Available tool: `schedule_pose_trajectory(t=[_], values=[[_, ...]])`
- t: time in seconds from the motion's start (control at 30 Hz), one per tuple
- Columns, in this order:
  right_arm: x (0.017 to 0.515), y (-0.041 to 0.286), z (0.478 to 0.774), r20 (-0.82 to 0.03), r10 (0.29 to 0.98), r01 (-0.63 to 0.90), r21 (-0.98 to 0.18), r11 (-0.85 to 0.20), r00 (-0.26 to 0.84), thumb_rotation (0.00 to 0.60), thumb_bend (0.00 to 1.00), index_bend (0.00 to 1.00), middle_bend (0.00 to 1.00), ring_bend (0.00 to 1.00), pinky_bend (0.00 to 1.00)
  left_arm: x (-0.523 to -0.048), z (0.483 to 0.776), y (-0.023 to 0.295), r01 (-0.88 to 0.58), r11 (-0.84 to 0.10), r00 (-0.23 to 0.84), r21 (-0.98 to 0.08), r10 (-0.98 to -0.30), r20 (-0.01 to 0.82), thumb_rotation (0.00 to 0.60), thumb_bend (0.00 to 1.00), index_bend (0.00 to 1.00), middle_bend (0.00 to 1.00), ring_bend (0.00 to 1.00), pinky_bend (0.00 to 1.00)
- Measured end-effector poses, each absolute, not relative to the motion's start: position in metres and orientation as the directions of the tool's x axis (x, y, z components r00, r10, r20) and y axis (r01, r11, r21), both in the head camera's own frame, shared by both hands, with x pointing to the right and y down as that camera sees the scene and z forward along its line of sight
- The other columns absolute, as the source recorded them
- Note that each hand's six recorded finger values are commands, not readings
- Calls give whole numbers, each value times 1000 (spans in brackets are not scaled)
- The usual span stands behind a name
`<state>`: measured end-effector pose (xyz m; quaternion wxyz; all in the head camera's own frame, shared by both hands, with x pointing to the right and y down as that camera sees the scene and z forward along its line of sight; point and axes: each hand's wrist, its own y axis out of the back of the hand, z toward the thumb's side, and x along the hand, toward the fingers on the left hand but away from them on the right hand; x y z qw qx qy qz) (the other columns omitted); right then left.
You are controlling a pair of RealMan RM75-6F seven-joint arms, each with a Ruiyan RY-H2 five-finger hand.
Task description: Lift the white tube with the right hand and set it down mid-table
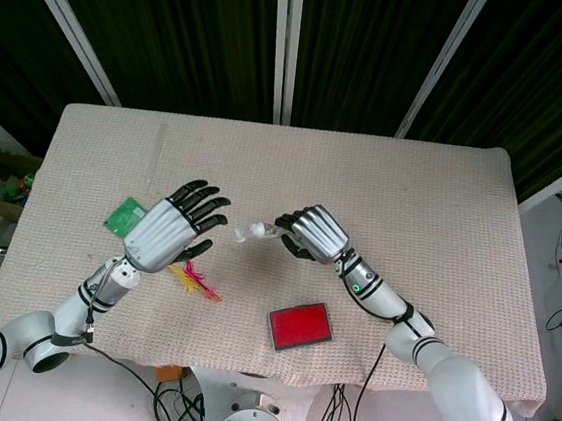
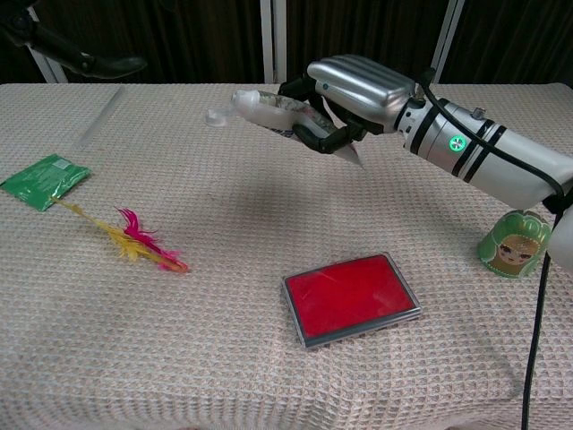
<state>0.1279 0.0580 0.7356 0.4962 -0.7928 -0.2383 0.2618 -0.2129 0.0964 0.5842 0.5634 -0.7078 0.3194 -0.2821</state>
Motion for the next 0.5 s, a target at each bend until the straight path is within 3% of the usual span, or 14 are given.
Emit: schedule_pose_trajectory(t=[0.13,0.27,0.33,0.5], values=[[133,52,746,-274,629,-61,-939,-338,728,600,545,690,583,516,628,-224,588,97,-116,-197,600,-974,-795,90,600,231,354,239,186,207],[134,53,757,-372,627,-190,-921,-340,685,600,385,410,401,352,501,-235,592,100,-94,-229,564,-969,-814,138,600,221,350,239,186,206],[135,53,763,-419,630,-241,-905,-351,654,600,340,302,327,287,449,-239,593,101,-87,-238,553,-967,-819,152,600,221,350,239,186,206],[135,54,770,-487,642,-289,-872,-395,592,600,296,153,236,222,395,-248,593,103,-83,-242,527,-967,-834,164,600,221,350,239,186,207]])
